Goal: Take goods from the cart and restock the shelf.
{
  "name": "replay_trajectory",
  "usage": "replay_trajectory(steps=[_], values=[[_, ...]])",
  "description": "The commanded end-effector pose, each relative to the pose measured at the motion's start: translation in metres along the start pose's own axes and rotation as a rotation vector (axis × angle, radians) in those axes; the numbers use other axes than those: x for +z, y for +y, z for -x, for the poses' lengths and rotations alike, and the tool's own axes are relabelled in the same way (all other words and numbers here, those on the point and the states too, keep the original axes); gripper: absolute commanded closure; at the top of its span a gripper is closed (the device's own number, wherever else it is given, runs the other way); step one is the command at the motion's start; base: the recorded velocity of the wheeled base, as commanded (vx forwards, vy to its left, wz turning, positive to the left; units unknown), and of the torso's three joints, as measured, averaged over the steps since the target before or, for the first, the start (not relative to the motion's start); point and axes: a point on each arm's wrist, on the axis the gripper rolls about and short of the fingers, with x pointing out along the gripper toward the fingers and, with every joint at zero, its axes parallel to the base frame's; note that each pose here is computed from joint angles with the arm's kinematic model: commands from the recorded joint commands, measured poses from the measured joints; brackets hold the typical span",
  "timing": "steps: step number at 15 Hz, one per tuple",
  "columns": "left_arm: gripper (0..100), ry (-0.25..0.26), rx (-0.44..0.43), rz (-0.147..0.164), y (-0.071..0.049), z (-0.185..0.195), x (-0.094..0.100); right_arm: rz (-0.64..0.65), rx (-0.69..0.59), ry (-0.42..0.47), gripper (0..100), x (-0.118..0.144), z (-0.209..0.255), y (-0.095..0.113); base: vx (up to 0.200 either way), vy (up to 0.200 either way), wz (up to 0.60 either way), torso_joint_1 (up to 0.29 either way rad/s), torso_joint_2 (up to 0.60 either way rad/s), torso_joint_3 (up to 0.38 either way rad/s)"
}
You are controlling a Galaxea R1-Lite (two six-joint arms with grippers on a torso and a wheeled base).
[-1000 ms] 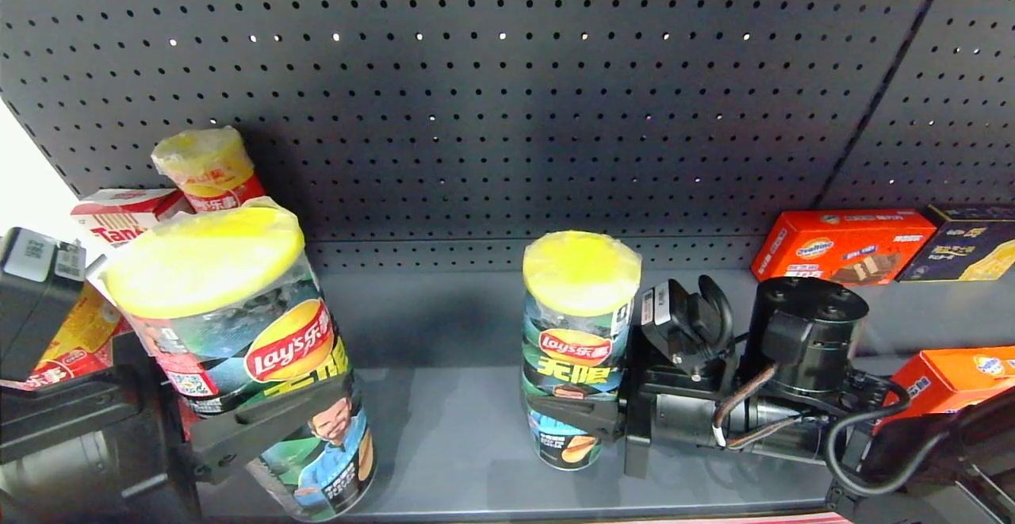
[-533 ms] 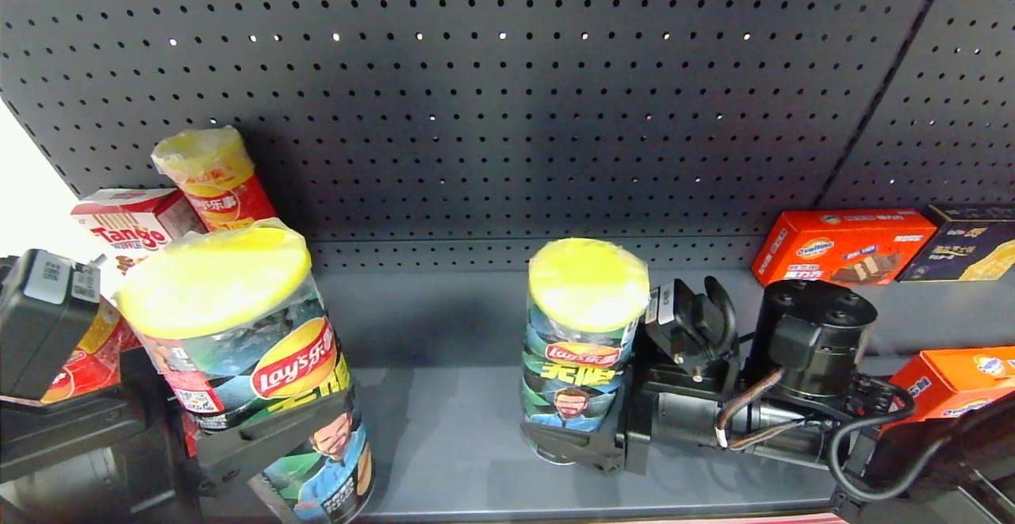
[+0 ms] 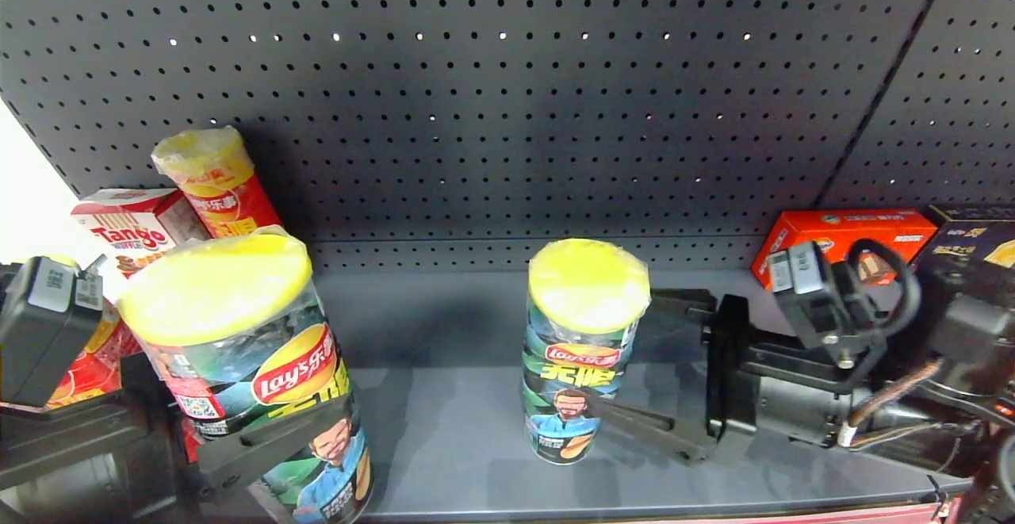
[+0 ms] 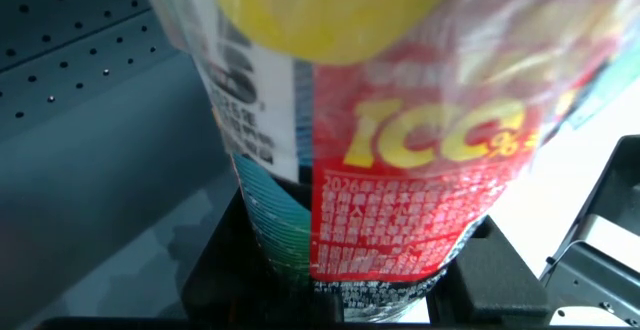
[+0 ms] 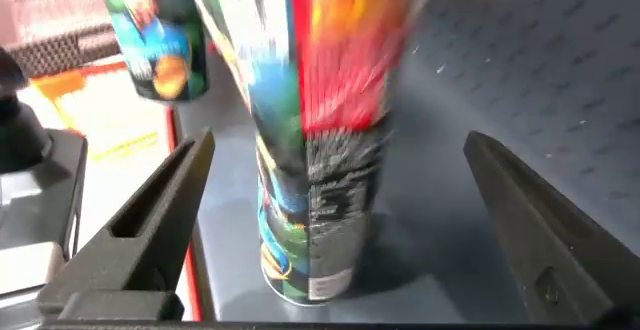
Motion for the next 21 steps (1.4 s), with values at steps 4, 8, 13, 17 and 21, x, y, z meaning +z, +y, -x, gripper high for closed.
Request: replay_trajectory(steps=[4,8,13,17,21], values=[[100,-0.010,0.002,-0.005,-0.001,0.002,0.001,0.063,-0.173,-0.062,0,0.053,0.082,0.021,0.000,0.000,0.00,0.000,0.00,0.000],[100,-0.020,0.003,-0.011,-0.001,0.003,0.003,-0.018,-0.481,0.004,0,0.044,0.150,0.063,0.000,0.000,0.00,0.000,0.00,0.000],[100,-0.047,-0.004,-0.025,-0.001,0.002,0.011,-0.094,-0.750,0.078,0,-0.010,0.207,0.111,0.000,0.000,0.00,0.000,0.00,0.000],[100,-0.067,0.001,-0.033,-0.005,0.012,0.010,-0.125,-0.896,0.110,0,-0.044,0.235,0.136,0.000,0.000,0.00,0.000,0.00,0.000],[100,-0.081,0.006,-0.039,-0.007,0.018,0.009,-0.133,-0.966,0.141,0,-0.062,0.247,0.152,0.000,0.000,0.00,0.000,0.00,0.000]])
